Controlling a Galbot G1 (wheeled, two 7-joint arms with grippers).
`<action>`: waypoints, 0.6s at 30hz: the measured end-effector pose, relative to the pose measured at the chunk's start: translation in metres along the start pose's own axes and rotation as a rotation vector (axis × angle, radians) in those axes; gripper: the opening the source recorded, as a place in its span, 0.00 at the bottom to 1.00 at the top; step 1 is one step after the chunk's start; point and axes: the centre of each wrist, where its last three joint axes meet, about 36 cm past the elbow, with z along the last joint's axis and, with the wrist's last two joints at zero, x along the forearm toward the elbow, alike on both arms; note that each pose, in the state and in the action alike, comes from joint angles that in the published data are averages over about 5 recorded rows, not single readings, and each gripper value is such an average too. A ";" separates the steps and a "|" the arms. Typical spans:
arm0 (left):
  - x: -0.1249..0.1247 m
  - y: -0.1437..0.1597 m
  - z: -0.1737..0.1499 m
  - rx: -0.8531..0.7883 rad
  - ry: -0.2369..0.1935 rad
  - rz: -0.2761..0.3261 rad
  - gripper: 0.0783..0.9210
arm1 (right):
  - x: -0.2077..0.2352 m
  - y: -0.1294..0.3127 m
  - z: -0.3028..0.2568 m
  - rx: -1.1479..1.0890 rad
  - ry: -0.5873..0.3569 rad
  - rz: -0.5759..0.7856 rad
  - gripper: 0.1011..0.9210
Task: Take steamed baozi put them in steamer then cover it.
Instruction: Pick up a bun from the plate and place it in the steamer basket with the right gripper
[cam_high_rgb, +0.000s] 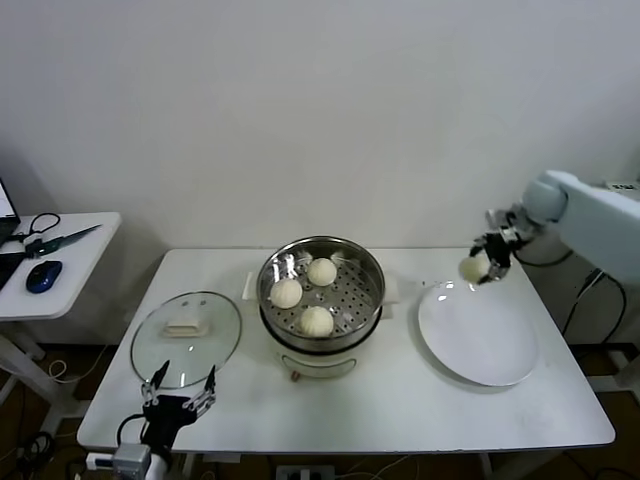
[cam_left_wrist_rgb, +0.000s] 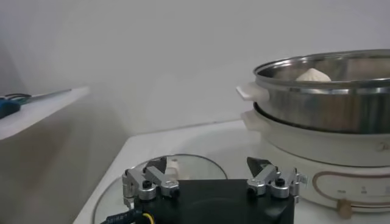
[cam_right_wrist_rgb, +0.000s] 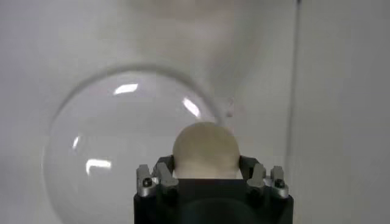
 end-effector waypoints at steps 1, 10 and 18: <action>0.000 0.000 -0.001 0.000 -0.002 0.000 0.88 | 0.009 -0.002 -0.016 0.012 -0.017 0.007 0.71; -0.002 0.001 -0.009 0.000 -0.017 -0.002 0.88 | 0.020 0.012 -0.138 0.026 -0.139 0.016 0.71; -0.002 0.003 -0.013 -0.009 -0.026 -0.005 0.88 | -0.017 0.030 -0.186 0.008 -0.132 -0.013 0.71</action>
